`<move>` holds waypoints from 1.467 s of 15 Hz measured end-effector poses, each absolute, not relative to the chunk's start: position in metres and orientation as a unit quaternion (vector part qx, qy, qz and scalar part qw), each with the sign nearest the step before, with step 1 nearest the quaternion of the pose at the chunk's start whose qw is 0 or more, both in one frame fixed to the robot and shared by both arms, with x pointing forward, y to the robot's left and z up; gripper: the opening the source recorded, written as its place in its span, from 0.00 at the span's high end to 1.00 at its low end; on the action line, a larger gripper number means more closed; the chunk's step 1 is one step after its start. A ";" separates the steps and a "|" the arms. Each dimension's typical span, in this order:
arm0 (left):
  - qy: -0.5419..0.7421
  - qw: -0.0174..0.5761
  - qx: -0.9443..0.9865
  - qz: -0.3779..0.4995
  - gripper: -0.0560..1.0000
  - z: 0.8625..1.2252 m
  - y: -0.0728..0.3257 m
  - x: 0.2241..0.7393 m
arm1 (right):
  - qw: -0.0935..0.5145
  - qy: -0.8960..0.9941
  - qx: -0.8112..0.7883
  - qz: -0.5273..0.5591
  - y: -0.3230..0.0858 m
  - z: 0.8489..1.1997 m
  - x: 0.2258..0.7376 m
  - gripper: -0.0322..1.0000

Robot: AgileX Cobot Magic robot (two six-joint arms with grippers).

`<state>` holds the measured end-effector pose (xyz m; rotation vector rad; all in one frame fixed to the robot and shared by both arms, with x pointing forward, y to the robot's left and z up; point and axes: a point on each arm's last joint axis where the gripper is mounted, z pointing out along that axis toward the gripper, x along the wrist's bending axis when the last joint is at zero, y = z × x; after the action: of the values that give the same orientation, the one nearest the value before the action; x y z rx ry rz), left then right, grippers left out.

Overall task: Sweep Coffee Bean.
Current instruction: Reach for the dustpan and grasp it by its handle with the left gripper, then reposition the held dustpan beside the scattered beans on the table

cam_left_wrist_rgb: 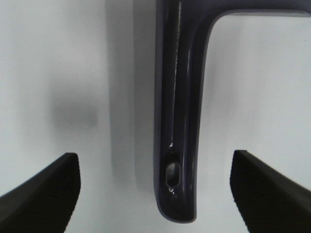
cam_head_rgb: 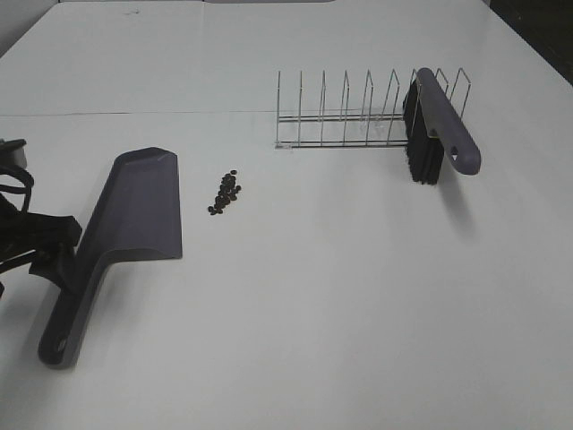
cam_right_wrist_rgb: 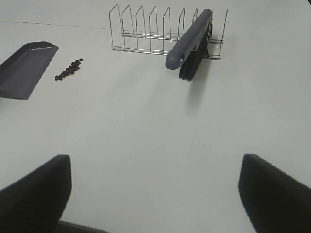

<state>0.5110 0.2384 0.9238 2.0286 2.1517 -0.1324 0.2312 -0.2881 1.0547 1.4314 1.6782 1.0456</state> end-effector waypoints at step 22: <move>0.715 0.000 0.697 -0.050 0.64 0.868 0.216 0.558 | 0.343 0.646 0.551 0.402 -0.288 1.055 0.231 0.21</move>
<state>0.5577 0.2163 0.8685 2.1899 2.2477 -0.1583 0.2312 -0.2881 1.0547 1.4314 1.6782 1.0456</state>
